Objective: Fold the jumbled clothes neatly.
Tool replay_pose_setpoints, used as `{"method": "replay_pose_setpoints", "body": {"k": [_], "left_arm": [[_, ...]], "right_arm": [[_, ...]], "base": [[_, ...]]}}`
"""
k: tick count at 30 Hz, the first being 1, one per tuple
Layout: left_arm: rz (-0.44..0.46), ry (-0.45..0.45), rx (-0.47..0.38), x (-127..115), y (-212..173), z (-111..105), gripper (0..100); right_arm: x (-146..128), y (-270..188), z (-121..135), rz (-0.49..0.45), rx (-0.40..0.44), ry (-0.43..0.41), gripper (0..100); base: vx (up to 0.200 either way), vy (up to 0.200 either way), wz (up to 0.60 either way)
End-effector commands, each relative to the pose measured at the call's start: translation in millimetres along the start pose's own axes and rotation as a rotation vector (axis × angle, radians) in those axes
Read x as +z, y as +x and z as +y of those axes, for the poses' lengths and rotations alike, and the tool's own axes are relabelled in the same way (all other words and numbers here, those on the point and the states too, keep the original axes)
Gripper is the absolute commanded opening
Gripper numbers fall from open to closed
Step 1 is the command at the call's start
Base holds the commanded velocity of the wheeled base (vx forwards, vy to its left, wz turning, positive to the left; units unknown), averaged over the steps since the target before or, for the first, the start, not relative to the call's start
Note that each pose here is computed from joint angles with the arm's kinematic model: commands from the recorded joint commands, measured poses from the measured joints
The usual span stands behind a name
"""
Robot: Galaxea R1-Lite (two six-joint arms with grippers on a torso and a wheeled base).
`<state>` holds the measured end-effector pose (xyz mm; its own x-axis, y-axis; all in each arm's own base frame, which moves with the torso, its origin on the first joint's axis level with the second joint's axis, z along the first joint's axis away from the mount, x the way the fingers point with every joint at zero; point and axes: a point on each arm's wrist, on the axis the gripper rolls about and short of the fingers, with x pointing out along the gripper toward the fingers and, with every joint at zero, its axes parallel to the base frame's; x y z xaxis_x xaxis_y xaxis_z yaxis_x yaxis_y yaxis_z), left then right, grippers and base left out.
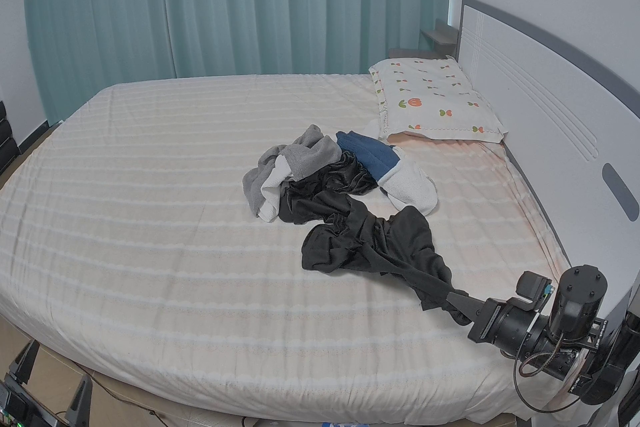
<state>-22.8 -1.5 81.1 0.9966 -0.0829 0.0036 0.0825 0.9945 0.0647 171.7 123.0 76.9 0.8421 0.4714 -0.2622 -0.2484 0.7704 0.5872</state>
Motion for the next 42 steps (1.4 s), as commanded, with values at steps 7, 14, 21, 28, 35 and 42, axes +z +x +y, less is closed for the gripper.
{"method": "replay_pose_setpoints", "body": {"k": [7, 14, 21, 28, 35, 42], "left_arm": [[0.0, 0.044, -0.077, -3.5, 1.0, -1.7, 100], [-0.173, -0.068, -0.042, 53.1, -9.4, 1.5, 100], [0.013, -0.086, -0.19, 101.8, 32.4, 4.8, 100], [0.262, -0.127, -0.289, 98.8, 92.5, 3.2, 100], [0.475, -0.225, -0.491, 89.9, 158.7, -31.9, 100], [0.586, -0.233, -0.563, 47.1, 223.3, -81.6, 100]], "right_arm": [[4.8, -2.8, 5.5, -0.046, 0.04, 0.003, 0], [5.7, -4.4, 6.3, -0.053, 0.042, -0.003, 0], [3.8, -4.5, 8.1, -0.046, 0.049, -0.006, 0], [14.0, -14.7, 16.1, -0.104, 0.094, -0.002, 0], [17.8, -19.2, 27.0, -0.126, 0.154, -0.005, 0], [38.1, 2.1, 50.9, -0.239, 0.235, -0.126, 0]], "base": [[0.0, 0.0, 0.0], [0.0, 0.0, 0.0], [0.0, 0.0, 0.0], [0.0, 0.0, 0.0], [0.0, 0.0, 0.0], [0.0, 0.0, 0.0]]}}
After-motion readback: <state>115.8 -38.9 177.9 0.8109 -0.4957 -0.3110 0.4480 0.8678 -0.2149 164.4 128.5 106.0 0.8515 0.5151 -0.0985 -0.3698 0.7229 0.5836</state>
